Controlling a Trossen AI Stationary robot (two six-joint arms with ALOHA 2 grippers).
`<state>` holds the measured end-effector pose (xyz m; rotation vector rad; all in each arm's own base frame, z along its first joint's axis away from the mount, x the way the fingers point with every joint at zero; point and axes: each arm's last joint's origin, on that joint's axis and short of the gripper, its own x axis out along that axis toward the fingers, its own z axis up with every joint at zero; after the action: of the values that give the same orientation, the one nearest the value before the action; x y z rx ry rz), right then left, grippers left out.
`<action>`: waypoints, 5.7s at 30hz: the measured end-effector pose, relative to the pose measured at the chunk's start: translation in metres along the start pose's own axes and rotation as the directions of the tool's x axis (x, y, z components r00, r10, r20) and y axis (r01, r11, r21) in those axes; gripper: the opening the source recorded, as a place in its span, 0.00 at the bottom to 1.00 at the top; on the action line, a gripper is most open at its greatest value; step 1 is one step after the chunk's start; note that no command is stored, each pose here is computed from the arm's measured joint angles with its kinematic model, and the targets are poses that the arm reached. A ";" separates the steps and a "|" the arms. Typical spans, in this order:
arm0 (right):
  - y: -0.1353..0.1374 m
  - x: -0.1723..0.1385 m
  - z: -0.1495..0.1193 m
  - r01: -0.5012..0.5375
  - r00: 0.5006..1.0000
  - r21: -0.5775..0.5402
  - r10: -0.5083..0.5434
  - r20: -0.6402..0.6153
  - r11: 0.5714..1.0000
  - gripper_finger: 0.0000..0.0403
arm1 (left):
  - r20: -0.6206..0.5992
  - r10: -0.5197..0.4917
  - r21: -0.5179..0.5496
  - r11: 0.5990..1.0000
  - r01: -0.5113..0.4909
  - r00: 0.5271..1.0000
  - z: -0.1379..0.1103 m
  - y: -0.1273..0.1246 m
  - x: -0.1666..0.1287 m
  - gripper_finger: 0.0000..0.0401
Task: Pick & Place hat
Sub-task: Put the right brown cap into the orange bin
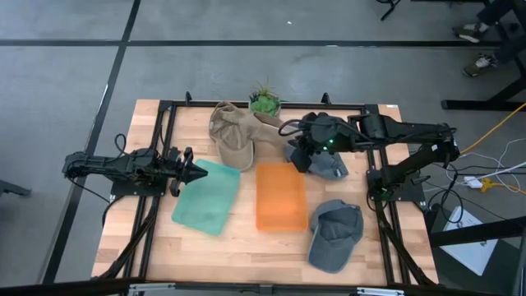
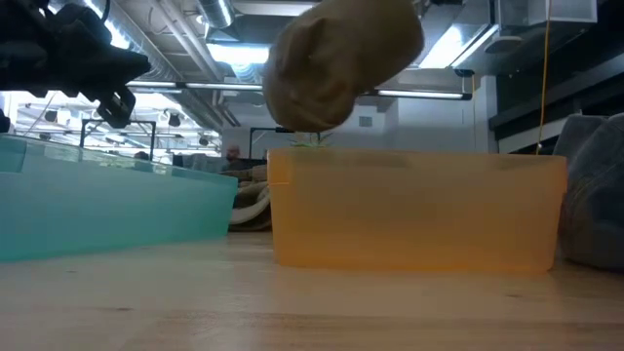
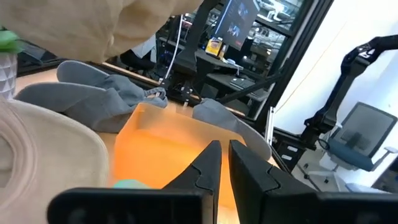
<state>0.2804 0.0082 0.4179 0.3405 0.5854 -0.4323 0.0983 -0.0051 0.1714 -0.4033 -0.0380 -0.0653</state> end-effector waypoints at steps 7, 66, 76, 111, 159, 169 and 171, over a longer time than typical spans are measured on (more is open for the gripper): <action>0.006 0.005 0.006 -0.036 0.997 -0.023 0.037 0.060 0.999 0.04 | 0.129 -0.017 -0.077 0.997 0.027 0.991 0.012 -0.004 -0.001 0.07; 0.025 0.024 0.018 -0.212 0.963 -0.148 0.233 0.139 0.966 0.04 | 0.239 0.688 0.667 0.396 -0.631 0.685 0.092 -0.043 0.089 0.73; 0.023 0.025 0.019 -0.166 0.969 -0.164 0.192 0.158 0.972 0.04 | 0.134 0.625 0.666 0.518 -0.538 0.769 0.075 -0.061 0.083 0.73; 0.028 0.023 0.024 -0.263 0.939 -0.192 0.296 0.174 0.946 0.04 | 0.193 0.640 0.491 0.593 -0.638 0.743 0.082 -0.063 0.083 0.73; 0.024 0.025 0.012 -0.250 0.963 -0.211 0.265 0.046 0.945 0.05 | -0.152 0.257 0.539 0.831 -0.138 0.954 0.068 -0.060 0.088 0.06; 0.026 0.025 0.009 -0.344 0.937 -0.215 0.348 -0.019 0.914 0.09 | -0.324 0.048 0.491 0.862 0.125 0.945 0.064 -0.064 0.077 0.06; 0.026 0.025 0.009 -0.345 0.937 -0.220 0.349 -0.019 0.913 0.09 | -0.353 0.014 0.477 0.863 0.167 0.936 0.063 -0.064 0.076 0.06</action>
<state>0.3155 0.0194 0.4147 0.2200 0.5332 -0.0255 0.1679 -0.0436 0.2577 0.1399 0.2752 -0.2014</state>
